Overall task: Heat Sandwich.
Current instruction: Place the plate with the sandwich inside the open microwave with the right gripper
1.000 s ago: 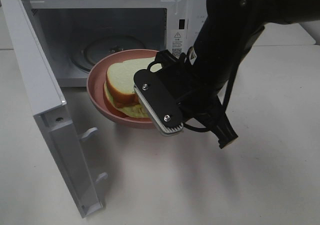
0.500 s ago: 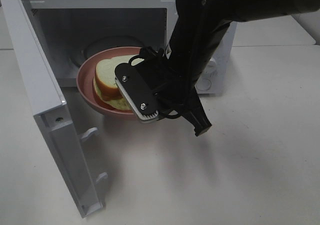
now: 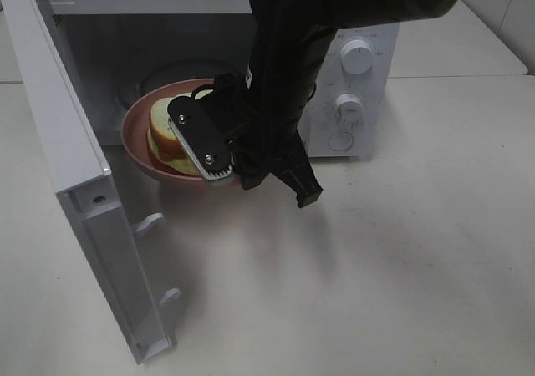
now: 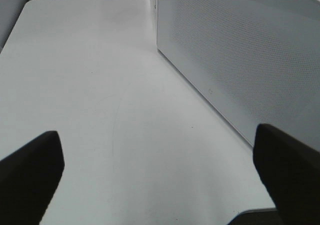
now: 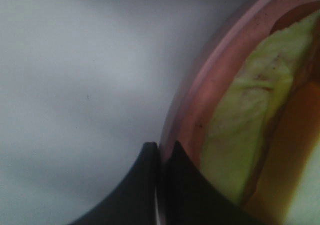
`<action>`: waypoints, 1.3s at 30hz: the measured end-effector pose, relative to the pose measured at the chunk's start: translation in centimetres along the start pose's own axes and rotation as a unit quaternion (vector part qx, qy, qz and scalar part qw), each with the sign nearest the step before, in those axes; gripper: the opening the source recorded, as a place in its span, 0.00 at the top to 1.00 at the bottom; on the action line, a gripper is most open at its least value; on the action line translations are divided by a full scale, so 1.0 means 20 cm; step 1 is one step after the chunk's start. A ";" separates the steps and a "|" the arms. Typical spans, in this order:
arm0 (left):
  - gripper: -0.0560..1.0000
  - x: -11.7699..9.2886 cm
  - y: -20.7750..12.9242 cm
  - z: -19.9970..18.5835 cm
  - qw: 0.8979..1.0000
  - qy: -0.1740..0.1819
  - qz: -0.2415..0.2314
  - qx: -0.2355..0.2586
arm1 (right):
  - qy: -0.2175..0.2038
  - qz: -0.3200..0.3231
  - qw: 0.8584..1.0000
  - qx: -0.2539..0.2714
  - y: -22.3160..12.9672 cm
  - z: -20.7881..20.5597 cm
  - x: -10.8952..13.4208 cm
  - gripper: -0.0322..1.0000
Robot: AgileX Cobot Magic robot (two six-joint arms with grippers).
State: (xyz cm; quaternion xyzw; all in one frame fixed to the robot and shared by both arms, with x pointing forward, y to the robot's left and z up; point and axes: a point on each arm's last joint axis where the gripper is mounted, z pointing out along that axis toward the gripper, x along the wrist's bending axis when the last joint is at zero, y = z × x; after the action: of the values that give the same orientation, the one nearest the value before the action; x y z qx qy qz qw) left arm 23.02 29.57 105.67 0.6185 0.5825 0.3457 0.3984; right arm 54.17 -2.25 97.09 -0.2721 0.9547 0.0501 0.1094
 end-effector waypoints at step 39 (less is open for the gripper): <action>0.02 0.00 0.00 0.00 1.000 0.000 0.000 0.000 | -0.043 0.091 0.994 0.033 0.02 0.22 -0.42 0.94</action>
State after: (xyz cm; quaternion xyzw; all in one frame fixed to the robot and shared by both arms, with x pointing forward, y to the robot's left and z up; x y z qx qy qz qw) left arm 23.02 29.57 105.67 0.6185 0.5825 0.3457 0.3984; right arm 61.69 2.92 94.77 -0.1783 0.9710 0.0402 0.1538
